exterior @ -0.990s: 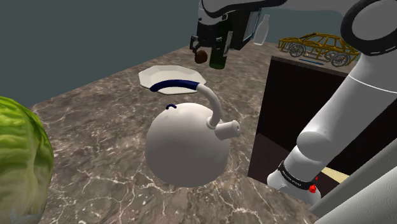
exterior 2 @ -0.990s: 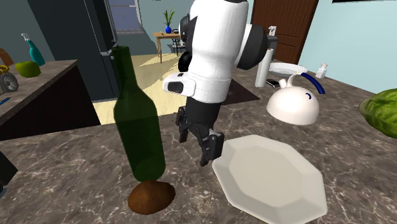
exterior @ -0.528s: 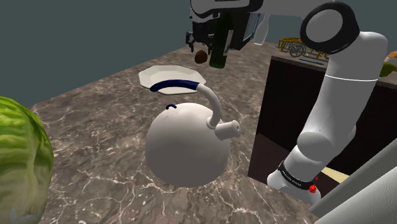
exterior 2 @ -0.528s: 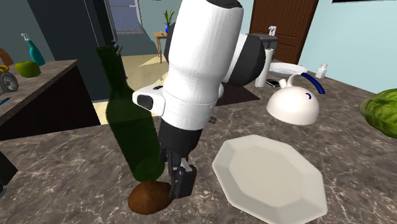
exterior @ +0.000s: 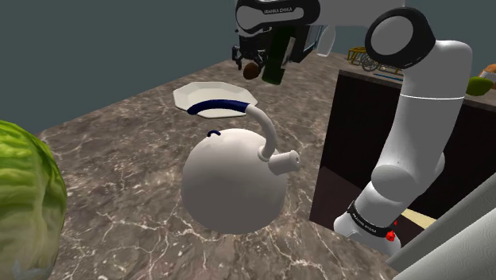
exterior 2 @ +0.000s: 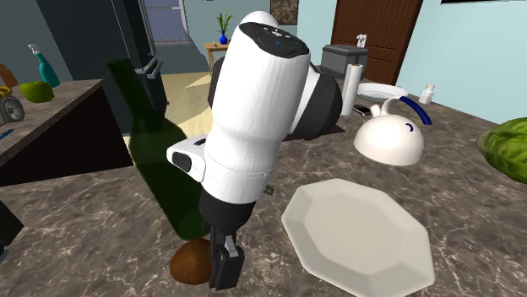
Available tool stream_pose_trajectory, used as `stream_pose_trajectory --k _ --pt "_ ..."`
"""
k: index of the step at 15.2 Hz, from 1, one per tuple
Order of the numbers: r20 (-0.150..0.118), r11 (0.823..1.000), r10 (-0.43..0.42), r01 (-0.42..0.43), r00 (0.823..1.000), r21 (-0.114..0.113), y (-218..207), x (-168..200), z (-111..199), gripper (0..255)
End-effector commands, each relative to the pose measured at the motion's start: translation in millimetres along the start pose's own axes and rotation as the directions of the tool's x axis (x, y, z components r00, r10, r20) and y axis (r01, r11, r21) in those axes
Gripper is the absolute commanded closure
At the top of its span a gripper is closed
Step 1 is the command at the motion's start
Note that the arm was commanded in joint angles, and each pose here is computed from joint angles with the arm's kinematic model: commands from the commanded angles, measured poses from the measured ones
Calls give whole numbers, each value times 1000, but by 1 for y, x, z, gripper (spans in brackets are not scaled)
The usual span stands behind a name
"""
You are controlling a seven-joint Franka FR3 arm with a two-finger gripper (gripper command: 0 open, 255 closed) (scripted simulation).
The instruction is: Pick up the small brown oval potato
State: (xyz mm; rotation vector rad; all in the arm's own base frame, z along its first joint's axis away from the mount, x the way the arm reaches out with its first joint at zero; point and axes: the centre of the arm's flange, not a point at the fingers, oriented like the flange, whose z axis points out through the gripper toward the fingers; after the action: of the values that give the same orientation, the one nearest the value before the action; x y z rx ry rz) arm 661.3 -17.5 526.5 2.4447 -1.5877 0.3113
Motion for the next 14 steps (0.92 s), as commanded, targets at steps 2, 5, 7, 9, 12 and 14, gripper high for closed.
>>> stream_pose_trajectory --k 2,5,7,9,12,14 --pt "1 1000 1 -1 1000 -3 -1 -1 10 0" --pt "1 1000 1 -1 1000 -3 -1 -1 10 255" --pt "1 1000 2 -2 1000 -4 -2 -1 10 255" --pt "1 1000 2 -2 1000 -4 -1 -2 10 255" --pt "1 1000 1 -1 1000 -3 -2 -2 10 255" --pt "1 1000 1 -1 1000 -3 0 0 5 255"
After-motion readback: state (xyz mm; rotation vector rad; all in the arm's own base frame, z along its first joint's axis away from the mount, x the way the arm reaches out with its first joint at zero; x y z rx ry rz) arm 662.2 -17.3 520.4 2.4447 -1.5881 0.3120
